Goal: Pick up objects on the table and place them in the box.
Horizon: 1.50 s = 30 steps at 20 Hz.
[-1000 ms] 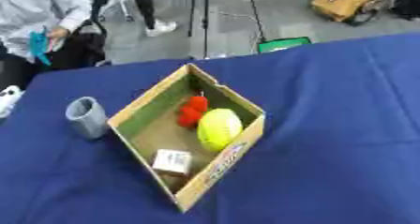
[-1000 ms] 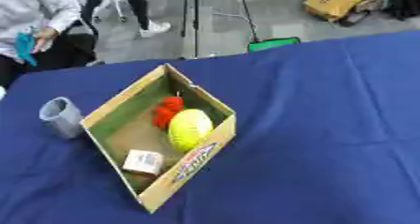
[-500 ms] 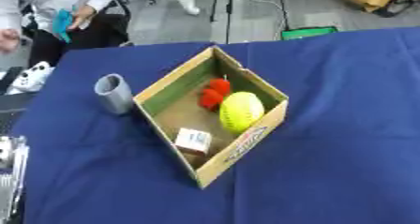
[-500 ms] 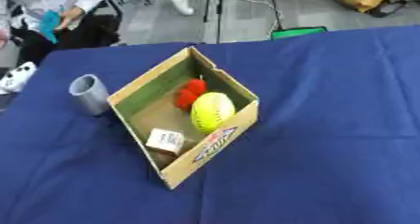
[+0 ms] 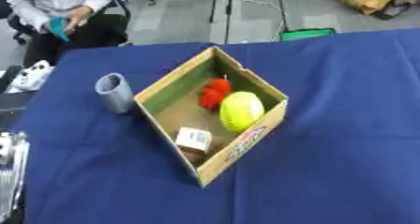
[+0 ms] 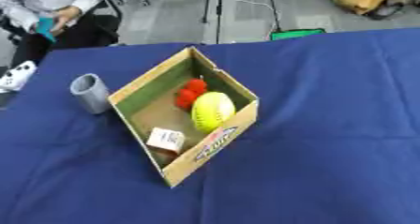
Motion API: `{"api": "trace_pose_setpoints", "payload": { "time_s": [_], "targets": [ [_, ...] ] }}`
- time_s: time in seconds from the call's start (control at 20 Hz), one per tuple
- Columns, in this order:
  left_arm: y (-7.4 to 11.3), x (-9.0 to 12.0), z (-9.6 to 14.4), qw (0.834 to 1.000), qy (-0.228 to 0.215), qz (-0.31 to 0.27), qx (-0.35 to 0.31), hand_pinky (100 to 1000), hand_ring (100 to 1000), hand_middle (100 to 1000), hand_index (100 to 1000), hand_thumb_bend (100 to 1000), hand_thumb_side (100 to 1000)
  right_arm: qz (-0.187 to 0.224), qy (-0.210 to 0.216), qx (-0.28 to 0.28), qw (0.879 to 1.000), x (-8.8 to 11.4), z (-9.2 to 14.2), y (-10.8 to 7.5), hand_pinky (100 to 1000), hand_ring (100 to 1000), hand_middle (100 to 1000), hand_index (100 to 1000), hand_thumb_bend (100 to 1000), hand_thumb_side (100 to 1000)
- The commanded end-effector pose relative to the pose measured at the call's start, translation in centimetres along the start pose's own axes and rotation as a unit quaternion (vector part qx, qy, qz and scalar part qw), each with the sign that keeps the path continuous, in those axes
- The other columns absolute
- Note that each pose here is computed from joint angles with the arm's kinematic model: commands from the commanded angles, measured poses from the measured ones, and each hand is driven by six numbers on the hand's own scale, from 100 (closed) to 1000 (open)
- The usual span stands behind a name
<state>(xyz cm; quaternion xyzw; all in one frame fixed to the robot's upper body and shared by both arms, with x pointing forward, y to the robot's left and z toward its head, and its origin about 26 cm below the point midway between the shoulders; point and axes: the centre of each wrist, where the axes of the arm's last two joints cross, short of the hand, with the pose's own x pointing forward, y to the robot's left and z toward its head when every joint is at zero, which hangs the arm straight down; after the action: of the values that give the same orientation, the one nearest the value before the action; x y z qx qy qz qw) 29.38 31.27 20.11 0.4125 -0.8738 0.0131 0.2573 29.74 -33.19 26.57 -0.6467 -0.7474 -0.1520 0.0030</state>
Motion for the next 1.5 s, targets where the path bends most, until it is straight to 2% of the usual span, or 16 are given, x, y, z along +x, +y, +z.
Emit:
{"api": "trace_pose_setpoints", "payload": {
  "time_s": [0.05,0.15,0.25,0.35,0.45,0.65,0.9,0.95,1.0,1.05,1.15,1.25,1.5],
  "targets": [
    [1.5,0.8,-3.1,0.985,-0.061,-0.119,-0.114,1000,1000,1000,1000,444,853,-0.005,-0.009,-0.011,1.0,0.4,-0.7,-0.1,748,669,598,748,100,756],
    [1.9,1.4,-4.8,0.956,-0.082,-0.194,-0.206,1000,1000,1000,1000,472,799,-0.005,-0.008,-0.009,1.0,0.4,-0.6,-0.1,748,669,598,748,100,756],
    [2.3,2.0,-6.2,0.924,-0.093,-0.244,-0.279,1000,1000,1000,1000,511,760,-0.004,-0.007,-0.007,1.0,0.3,-0.5,-0.2,749,669,598,748,100,755],
    [2.5,2.5,-7.7,0.893,-0.1,-0.28,-0.339,1000,1000,1000,1000,539,745,-0.003,-0.007,-0.006,1.0,0.3,-0.4,-0.2,749,669,598,748,100,754],
    [2.6,2.7,-8.9,0.868,-0.104,-0.303,-0.379,1000,1000,1000,1000,572,723,-0.004,-0.006,-0.005,1.0,0.4,-0.3,-0.2,750,669,598,748,100,754],
    [2.4,2.6,-10.8,0.826,-0.114,-0.336,-0.438,1000,1000,1000,1000,616,690,-0.004,-0.004,-0.003,1.0,0.4,-0.2,-0.2,752,669,598,747,100,753],
    [1.5,1.8,-12.3,0.789,-0.116,-0.353,-0.489,1000,1000,1000,1000,634,678,-0.005,-0.002,-0.001,1.0,0.5,0.0,-0.2,752,669,598,747,100,752],
    [1.3,1.6,-12.5,0.781,-0.117,-0.356,-0.5,1000,1000,1000,1000,670,678,-0.006,-0.002,-0.001,1.0,0.5,0.0,-0.1,753,669,599,747,100,752],
    [1.0,1.4,-12.7,0.772,-0.116,-0.358,-0.512,1000,1000,1000,1000,670,678,-0.007,-0.002,-0.001,1.0,0.6,0.0,-0.1,753,669,599,747,100,752],
    [0.8,1.1,-12.8,0.762,-0.115,-0.361,-0.525,1000,1000,1000,1000,737,677,-0.008,-0.002,-0.001,1.0,0.6,0.0,-0.1,753,669,598,747,100,750],
    [0.4,0.7,-13.2,0.735,-0.108,-0.372,-0.557,1000,1000,1000,1000,742,676,-0.009,-0.001,0.0,1.0,0.6,0.1,-0.1,753,669,598,746,100,749],
    [0.1,0.5,-13.6,0.718,-0.102,-0.378,-0.576,1000,1000,1000,1000,768,675,-0.009,-0.001,0.001,1.0,0.6,0.1,-0.1,754,669,597,744,100,746],
    [-0.9,0.2,-14.4,0.672,-0.092,-0.393,-0.621,1000,1000,1000,1000,767,678,-0.01,0.001,0.003,1.0,0.7,0.2,-0.1,755,670,597,743,100,745]
  ]
}}
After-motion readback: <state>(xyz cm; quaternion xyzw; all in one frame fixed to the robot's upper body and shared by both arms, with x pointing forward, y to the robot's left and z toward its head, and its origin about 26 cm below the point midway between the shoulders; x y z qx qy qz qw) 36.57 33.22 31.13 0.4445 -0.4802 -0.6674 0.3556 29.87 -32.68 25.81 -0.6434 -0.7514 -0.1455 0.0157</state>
